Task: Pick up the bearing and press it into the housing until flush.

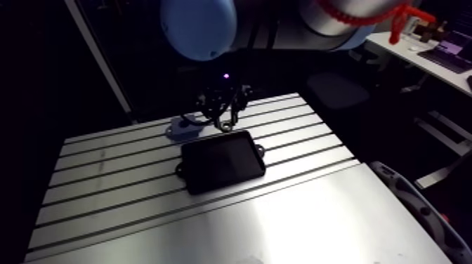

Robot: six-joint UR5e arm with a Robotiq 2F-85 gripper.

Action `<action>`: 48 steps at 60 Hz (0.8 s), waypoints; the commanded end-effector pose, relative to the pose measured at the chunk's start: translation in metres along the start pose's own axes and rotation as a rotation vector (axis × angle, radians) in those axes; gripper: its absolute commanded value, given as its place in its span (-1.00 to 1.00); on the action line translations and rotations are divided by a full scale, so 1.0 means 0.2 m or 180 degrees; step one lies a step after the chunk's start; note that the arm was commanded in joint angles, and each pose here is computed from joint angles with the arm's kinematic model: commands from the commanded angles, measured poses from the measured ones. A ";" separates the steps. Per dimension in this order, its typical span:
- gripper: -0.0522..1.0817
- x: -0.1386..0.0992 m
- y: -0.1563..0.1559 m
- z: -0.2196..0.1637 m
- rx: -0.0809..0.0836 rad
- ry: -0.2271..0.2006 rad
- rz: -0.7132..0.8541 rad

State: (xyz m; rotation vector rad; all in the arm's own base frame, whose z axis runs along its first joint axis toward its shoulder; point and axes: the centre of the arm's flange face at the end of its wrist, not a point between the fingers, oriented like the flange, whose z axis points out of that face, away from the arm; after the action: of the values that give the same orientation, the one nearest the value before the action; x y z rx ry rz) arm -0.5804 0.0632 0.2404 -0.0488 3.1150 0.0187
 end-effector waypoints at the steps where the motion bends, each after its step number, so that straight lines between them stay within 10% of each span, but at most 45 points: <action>1: 0.30 0.10 -0.11 -0.14 -0.0030 0.0088 -0.0068; 48: 0.44 0.48 -0.39 -0.08 -0.0020 0.0010 -0.0256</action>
State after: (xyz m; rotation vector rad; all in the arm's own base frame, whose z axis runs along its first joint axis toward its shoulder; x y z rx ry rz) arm -0.6590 -0.0052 0.2615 -0.1632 3.1361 0.0323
